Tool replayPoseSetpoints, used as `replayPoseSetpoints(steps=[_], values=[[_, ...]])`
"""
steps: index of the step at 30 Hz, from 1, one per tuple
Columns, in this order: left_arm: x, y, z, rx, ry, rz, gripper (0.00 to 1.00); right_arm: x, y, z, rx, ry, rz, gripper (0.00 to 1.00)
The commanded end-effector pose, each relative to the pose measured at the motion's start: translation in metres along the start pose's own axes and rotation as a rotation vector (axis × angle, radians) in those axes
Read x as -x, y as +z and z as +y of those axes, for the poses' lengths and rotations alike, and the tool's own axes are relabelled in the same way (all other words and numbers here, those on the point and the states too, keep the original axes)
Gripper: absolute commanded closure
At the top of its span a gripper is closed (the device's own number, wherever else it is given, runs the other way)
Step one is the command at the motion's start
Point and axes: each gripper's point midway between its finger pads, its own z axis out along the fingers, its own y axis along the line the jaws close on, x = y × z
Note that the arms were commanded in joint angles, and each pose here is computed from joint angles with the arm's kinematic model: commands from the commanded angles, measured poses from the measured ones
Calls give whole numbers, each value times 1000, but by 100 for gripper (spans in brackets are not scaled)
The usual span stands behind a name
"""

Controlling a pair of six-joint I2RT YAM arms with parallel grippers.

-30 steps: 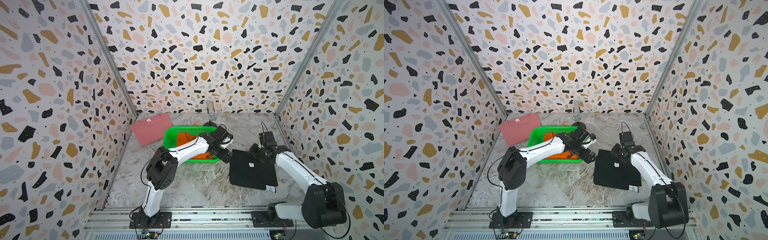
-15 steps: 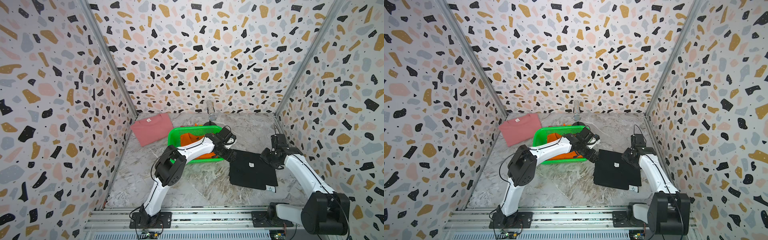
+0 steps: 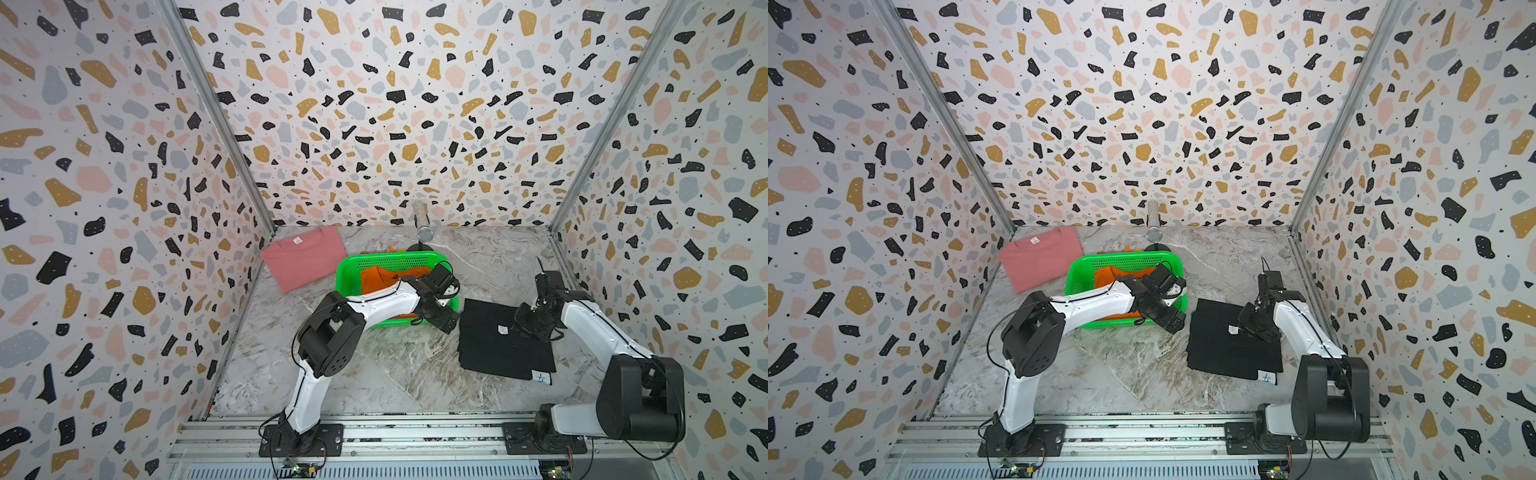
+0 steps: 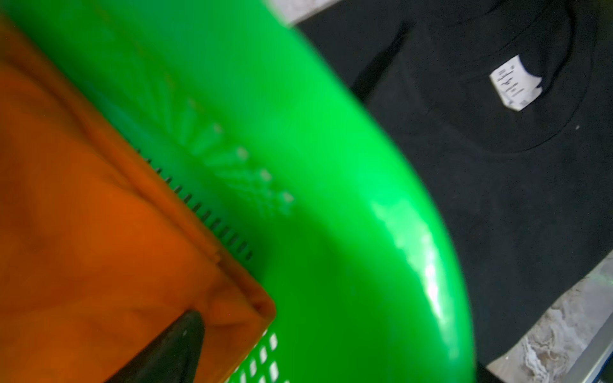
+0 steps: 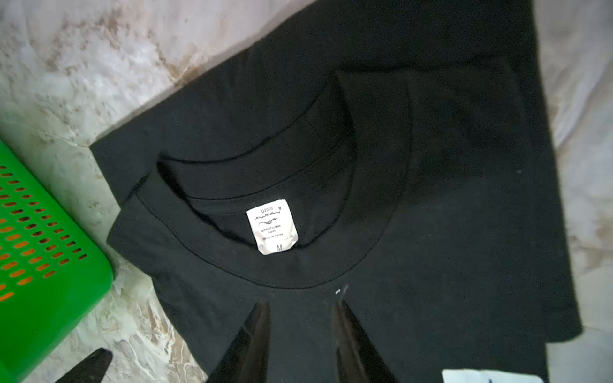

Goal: Put the folded t-shirts into the basket
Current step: Move the T-shirt to the center of the board.

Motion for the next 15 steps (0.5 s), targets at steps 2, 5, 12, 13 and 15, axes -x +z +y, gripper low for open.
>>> replayPoseSetpoints(steps=[2,5,12,13,15], values=[[-1,-13,33,67,-26,-33,5,-18,14,11,9,-54,73,64],[-6,-18,44,83,-42,-32,5,-24,22,19,9,-83,91,65],[-20,-30,63,124,-62,-38,4,-36,44,32,1,-131,136,66],[-21,-33,66,127,-75,-40,4,-38,47,35,5,-141,141,66],[-25,-37,70,121,-97,-43,4,-44,54,40,3,-161,160,67]])
